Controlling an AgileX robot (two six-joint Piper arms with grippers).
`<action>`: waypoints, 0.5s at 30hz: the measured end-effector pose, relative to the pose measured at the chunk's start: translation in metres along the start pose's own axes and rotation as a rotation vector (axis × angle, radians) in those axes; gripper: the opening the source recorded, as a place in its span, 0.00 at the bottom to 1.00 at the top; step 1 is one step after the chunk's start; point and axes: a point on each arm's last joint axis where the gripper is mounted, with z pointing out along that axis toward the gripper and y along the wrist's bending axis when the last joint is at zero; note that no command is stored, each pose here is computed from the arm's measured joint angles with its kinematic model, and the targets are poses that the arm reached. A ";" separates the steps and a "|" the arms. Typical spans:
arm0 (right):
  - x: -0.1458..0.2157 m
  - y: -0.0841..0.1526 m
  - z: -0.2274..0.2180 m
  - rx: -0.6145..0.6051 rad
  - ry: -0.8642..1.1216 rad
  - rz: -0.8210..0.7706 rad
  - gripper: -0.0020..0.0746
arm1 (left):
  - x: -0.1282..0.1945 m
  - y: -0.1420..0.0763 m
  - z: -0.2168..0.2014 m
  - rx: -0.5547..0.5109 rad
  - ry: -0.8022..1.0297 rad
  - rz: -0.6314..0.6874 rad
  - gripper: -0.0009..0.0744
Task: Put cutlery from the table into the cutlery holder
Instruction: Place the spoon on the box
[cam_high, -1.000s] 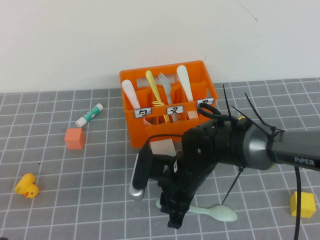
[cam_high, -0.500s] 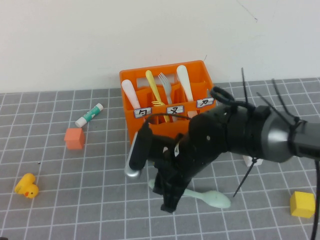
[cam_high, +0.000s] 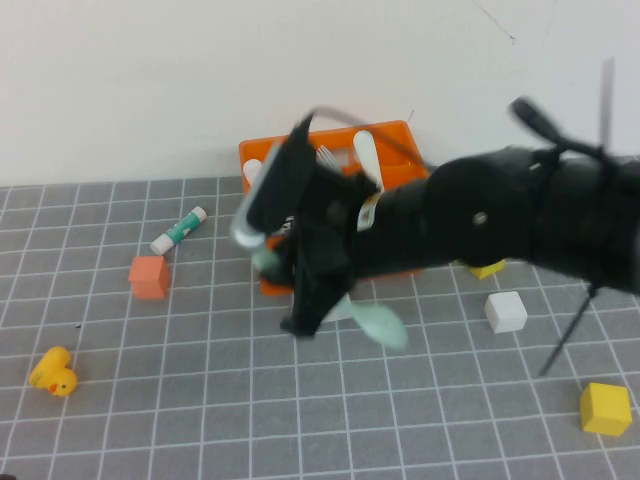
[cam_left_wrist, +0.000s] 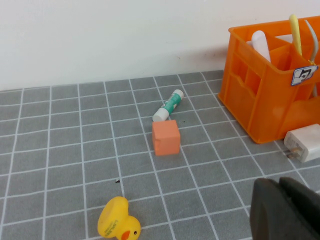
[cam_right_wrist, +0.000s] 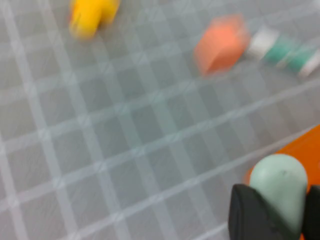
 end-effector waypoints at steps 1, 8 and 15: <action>-0.006 -0.002 -0.009 0.027 -0.039 -0.001 0.30 | 0.000 0.000 0.000 0.000 0.000 0.000 0.01; -0.043 -0.021 -0.058 0.250 -0.327 0.003 0.30 | 0.000 0.000 0.000 0.000 0.000 0.000 0.01; -0.046 -0.053 -0.074 0.445 -0.496 0.120 0.30 | 0.000 0.000 0.000 0.000 0.000 0.000 0.01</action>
